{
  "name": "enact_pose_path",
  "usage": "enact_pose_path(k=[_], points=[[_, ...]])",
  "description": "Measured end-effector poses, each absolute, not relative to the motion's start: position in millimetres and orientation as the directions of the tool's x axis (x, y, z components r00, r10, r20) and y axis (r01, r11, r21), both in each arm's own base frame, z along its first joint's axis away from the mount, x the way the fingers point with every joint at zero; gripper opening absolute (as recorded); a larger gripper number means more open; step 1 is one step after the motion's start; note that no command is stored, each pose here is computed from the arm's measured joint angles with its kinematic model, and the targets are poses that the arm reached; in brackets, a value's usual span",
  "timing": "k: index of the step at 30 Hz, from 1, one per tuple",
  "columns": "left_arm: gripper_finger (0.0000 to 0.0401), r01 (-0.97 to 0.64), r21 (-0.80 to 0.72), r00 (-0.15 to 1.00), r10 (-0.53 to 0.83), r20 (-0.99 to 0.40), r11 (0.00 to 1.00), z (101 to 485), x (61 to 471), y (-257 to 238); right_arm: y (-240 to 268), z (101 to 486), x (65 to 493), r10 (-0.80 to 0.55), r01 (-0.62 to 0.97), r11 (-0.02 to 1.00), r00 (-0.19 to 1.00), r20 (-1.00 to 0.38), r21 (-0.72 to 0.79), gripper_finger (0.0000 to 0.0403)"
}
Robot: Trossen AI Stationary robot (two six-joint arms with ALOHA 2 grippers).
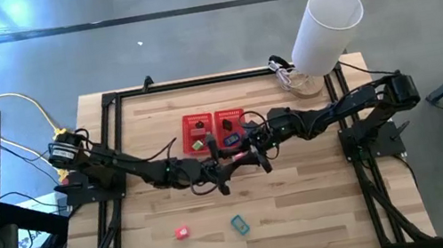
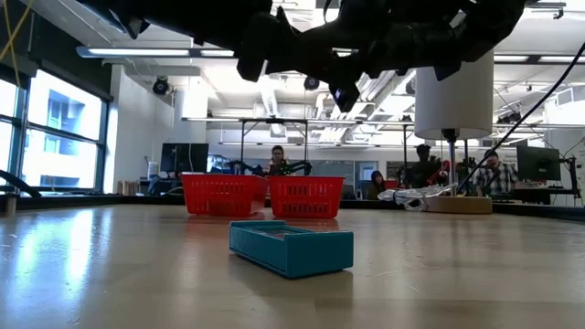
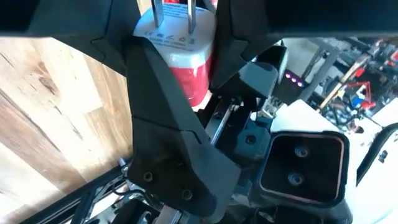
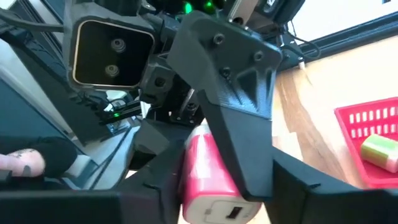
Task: Pick & Place Office items
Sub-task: Put the pink white charger adapter into the left red bin
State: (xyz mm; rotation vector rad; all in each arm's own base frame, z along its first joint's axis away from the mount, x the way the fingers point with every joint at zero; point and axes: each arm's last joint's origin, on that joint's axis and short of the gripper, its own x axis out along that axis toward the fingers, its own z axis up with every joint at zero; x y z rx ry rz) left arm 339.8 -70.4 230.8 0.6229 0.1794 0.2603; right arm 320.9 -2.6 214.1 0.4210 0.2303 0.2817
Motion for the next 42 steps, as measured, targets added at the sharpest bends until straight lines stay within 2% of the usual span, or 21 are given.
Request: enact_pose_path(k=[8,12,21,27,30,33,36,42], points=[[0.0127,-0.161,0.601,0.947,0.294,-0.128,0.782,226,338,-75,-2,213,321,0.325,-0.227,0.874,0.93,-0.169,0.43,0.0244],[0.0127,-0.149,0.594,0.944,0.292,-0.152,0.79,224,337,-76,-5,211,320,0.325,-0.219,0.876,0.926,-0.191,0.43,0.027],[0.0127,-0.137,0.606,0.935,0.304,-0.182,0.784,222,334,-80,-18,204,317,0.326,-0.173,0.862,0.909,-0.259,0.477,0.0278],[0.0127,-0.152,0.6,0.915,0.341,-0.214,0.786,229,325,-80,-18,208,316,0.317,-0.173,0.869,0.914,-0.252,0.463,0.0278],[0.0127,-0.147,0.585,0.907,0.344,-0.242,0.797,232,320,-78,-20,213,310,0.232,-0.097,0.905,0.929,-0.288,0.415,0.0277],[0.0127,-0.14,0.579,0.891,0.358,-0.28,0.803,235,315,-72,-24,218,301,0.022,0.097,0.944,0.935,-0.354,0.316,0.0279],[0.0127,-0.135,0.552,0.871,0.364,-0.33,0.823,240,306,-64,-25,221,293,-0.18,0.282,0.934,0.9,-0.396,0.217,0.0278],[0.0127,-0.198,0.461,0.805,0.412,-0.427,0.865,254,282,-40,-18,220,286,-0.279,0.377,0.915,0.85,-0.447,0.145,0.0276]])
